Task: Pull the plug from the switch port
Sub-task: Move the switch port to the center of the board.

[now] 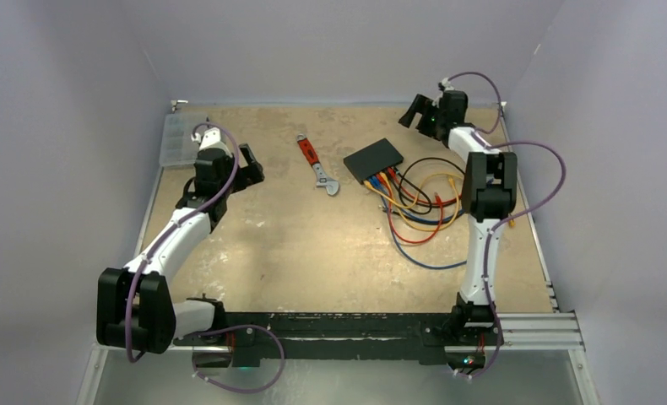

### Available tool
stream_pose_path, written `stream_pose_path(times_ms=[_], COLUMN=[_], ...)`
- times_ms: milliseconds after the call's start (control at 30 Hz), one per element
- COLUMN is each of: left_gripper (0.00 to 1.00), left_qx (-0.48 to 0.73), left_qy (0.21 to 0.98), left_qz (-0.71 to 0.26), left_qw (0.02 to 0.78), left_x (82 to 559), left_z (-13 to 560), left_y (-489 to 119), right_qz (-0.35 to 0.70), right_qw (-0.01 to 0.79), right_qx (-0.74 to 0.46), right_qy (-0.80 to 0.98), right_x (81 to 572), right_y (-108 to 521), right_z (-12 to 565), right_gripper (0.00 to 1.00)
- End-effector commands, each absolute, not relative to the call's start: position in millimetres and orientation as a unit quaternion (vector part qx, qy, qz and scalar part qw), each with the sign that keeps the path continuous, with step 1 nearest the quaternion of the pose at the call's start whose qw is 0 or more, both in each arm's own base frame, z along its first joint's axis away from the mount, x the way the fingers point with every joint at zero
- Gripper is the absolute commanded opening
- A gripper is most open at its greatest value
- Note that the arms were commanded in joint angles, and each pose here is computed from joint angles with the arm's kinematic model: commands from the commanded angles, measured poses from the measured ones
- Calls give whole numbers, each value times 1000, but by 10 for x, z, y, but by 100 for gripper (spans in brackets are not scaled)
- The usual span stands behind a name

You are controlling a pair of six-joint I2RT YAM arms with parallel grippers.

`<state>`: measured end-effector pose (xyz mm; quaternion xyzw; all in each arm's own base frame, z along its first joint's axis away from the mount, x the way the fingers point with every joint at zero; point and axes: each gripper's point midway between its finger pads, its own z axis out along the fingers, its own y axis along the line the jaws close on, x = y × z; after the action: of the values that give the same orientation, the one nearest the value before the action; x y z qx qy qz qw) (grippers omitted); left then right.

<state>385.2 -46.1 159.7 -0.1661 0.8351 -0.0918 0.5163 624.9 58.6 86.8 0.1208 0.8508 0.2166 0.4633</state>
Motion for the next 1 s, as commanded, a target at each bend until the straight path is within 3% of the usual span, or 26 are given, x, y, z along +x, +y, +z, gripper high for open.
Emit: stream_pose_path(times_ms=[0, 333, 567, 800, 967], left_gripper=[99, 97, 93, 96, 96], left_qx=[-157, -172, -140, -122, -91], left_qy=[839, 834, 844, 865, 877], left_qz=[-162, -243, -264, -286, -285], left_qw=[495, 466, 444, 394, 377], left_x=[3818, 3716, 3752, 3768, 3749], left_z=[1625, 1389, 1332, 1082, 968], left_y=[-719, -978, -1114, -1303, -1574], right_qz=[233, 224, 215, 270, 285], right_qw=[401, 343, 309, 275, 303], right_qx=[82, 2, -70, -108, -118], right_qy=[882, 912, 924, 916, 902], right_x=[6225, 5984, 5418, 4662, 4372], right_y=[981, 1782, 2267, 2589, 2552], right_z=[811, 404, 291, 461, 819], right_gripper=[99, 95, 88, 88, 92])
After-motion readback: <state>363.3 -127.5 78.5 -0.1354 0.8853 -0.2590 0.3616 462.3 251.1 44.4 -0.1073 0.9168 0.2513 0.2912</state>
